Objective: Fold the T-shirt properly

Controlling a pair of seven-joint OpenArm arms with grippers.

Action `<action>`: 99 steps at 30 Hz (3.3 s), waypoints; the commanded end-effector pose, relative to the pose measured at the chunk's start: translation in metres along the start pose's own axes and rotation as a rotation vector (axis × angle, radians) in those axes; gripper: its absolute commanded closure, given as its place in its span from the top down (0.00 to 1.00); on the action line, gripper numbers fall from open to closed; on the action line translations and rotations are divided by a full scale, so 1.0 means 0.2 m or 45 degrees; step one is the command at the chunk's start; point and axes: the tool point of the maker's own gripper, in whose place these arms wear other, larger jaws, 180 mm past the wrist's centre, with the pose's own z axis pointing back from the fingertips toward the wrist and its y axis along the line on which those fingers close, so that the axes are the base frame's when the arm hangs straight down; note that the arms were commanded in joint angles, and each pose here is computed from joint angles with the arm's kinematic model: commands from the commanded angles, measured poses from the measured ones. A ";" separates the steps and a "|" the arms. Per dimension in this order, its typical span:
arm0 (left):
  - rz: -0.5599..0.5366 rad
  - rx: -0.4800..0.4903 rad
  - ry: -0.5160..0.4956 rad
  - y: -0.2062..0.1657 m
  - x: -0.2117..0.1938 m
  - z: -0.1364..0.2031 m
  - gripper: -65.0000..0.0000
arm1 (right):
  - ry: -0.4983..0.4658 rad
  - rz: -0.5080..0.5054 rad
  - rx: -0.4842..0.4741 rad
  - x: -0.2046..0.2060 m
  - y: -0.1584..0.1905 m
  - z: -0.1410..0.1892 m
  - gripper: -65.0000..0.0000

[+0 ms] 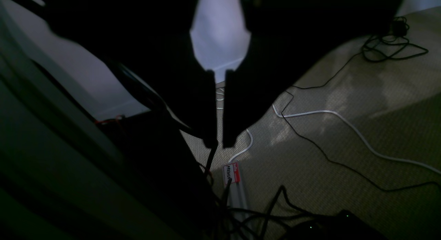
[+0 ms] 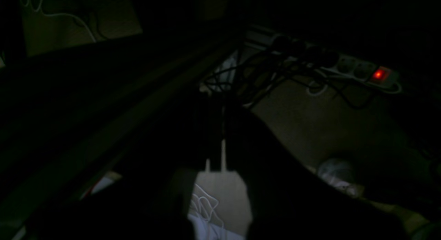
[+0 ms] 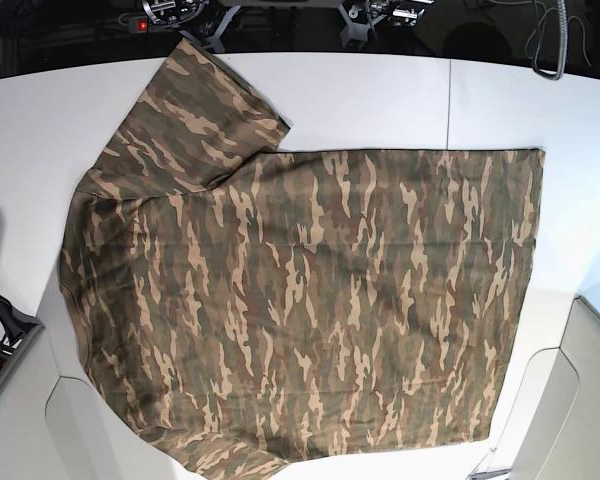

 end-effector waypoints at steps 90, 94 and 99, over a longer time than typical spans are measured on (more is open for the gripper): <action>0.047 0.081 -1.181 0.47 0.36 1.82 0.60 | -0.699 -0.268 0.186 0.57 -0.35 1.33 0.43; 0.051 0.098 -1.195 0.55 0.41 1.83 0.66 | -0.665 -0.253 0.152 0.59 -0.31 1.26 0.43; 0.122 0.103 -1.200 0.68 0.45 1.81 0.73 | -0.643 -0.208 0.186 0.64 -0.23 1.21 0.43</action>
